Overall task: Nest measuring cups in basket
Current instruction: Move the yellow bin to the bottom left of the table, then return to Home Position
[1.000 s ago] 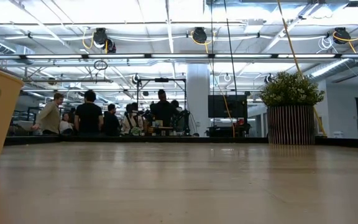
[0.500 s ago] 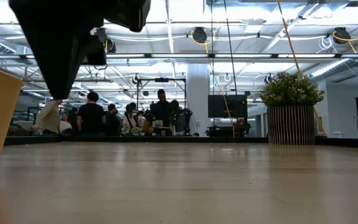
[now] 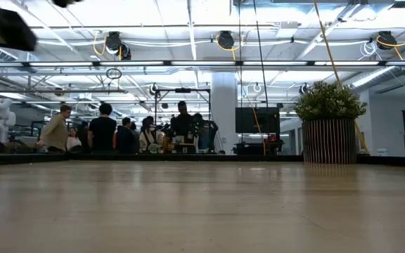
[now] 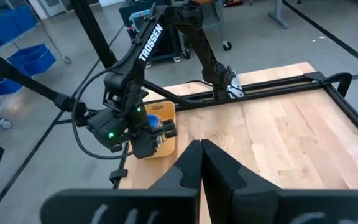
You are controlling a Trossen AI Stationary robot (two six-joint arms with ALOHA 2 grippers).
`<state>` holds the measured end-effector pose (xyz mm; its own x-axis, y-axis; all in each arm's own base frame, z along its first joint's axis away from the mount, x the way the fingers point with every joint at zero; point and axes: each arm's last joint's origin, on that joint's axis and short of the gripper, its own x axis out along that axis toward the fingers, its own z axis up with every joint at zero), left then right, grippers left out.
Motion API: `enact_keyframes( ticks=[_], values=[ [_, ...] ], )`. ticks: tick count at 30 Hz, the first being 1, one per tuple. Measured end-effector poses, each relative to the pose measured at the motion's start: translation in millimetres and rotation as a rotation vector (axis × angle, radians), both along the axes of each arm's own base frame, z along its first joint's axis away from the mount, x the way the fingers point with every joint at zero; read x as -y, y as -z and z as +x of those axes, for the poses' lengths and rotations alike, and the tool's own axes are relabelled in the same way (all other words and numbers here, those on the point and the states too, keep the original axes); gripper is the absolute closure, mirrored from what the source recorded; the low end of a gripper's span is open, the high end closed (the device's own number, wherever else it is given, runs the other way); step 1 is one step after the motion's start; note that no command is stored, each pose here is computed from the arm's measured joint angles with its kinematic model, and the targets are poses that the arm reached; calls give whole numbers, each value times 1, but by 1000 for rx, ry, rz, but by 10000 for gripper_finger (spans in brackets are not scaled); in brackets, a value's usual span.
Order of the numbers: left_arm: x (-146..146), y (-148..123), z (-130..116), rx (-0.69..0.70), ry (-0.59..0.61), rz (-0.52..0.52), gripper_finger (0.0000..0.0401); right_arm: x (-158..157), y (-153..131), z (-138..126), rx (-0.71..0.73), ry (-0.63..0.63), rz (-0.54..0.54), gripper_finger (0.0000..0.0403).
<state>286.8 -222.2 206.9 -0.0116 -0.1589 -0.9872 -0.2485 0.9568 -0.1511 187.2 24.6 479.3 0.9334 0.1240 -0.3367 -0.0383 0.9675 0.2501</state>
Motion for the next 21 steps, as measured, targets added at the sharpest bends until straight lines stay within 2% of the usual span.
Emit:
enact_keyframes(
  ticks=[7,11,16,21],
  values=[
    [21,-1,-19,-50,-19,-31,396,0,0,0,0,-1,-2,403],
    [14,-20,-18,-12,-53,-70,396,0,0,0,4,-13,-37,403],
    [-15,-73,-15,229,-116,-59,396,3,-2,-5,29,23,-149,403],
    [-59,-125,-27,487,-95,14,396,4,-6,-12,54,19,-200,403]
  ],
)
